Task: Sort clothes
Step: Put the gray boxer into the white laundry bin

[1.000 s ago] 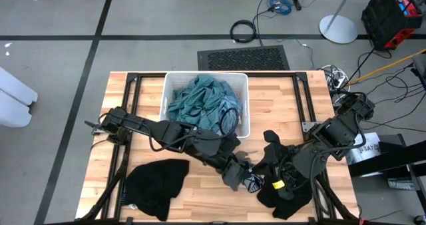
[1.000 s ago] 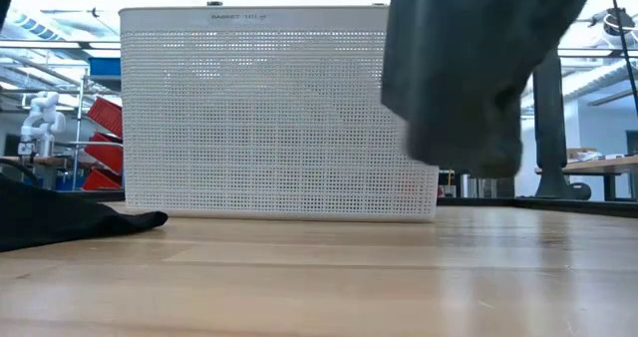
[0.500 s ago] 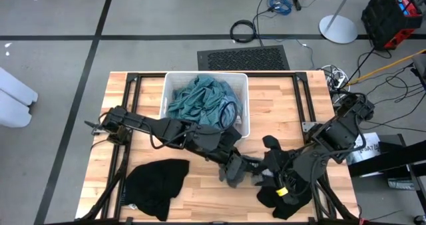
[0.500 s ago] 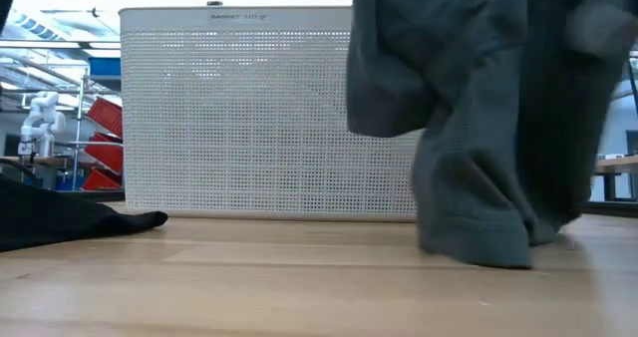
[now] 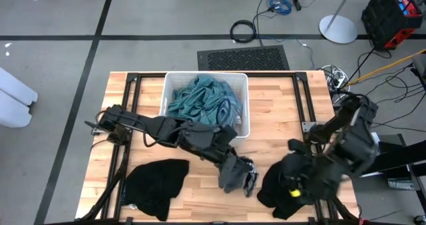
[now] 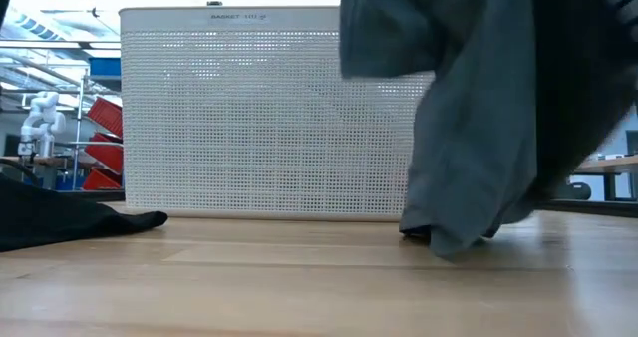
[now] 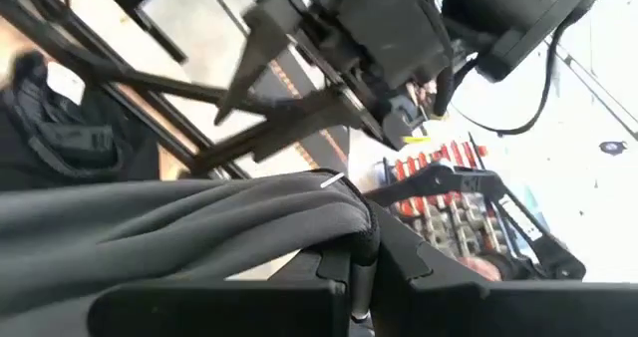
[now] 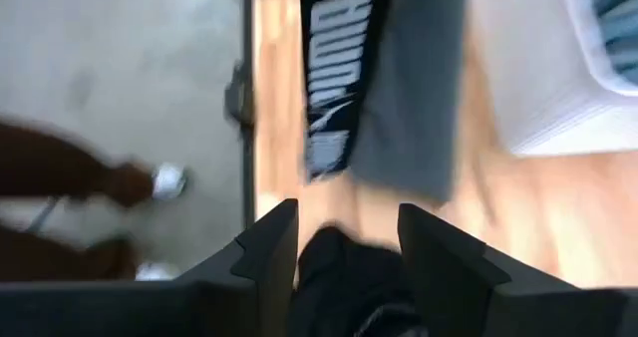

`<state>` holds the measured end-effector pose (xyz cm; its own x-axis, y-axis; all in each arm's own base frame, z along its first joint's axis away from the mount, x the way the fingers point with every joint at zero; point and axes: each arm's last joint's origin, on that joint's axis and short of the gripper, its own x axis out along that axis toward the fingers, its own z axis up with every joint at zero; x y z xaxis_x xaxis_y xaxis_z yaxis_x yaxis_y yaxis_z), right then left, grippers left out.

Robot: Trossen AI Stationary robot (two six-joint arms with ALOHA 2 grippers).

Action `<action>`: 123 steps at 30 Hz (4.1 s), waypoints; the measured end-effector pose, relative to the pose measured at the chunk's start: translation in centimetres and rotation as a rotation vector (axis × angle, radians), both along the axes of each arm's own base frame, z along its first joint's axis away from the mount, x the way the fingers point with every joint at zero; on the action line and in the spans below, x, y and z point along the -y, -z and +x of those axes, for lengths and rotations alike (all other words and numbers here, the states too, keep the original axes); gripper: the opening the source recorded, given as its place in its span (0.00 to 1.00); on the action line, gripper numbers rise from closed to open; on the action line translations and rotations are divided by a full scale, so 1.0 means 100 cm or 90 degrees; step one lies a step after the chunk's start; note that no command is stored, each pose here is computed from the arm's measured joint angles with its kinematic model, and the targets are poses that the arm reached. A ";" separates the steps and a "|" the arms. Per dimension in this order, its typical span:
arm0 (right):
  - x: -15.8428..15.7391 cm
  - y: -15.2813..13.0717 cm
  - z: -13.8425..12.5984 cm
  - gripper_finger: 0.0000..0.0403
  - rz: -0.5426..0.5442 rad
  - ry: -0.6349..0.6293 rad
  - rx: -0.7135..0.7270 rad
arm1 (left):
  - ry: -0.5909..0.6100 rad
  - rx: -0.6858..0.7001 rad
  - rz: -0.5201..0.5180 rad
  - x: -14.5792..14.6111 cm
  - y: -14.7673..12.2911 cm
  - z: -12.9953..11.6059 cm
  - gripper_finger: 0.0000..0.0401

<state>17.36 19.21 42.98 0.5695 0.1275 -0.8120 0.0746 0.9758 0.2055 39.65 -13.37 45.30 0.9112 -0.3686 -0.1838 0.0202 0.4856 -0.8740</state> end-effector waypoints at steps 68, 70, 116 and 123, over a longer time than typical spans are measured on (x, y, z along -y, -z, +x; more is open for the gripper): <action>-0.039 0.169 0.038 0.00 -0.147 -0.029 0.417 | 0.006 0.141 -0.066 -0.025 -0.032 -0.002 0.04; -0.039 0.161 0.029 0.00 -0.136 -0.037 0.425 | 0.007 0.142 -0.064 -0.026 -0.032 -0.002 0.04; 0.027 0.049 0.002 0.00 -0.121 0.084 0.705 | -0.076 0.051 0.001 -0.030 -0.006 0.012 0.04; 0.029 0.049 0.007 0.04 -0.093 0.055 0.716 | -0.077 0.050 0.002 -0.031 -0.006 0.012 0.04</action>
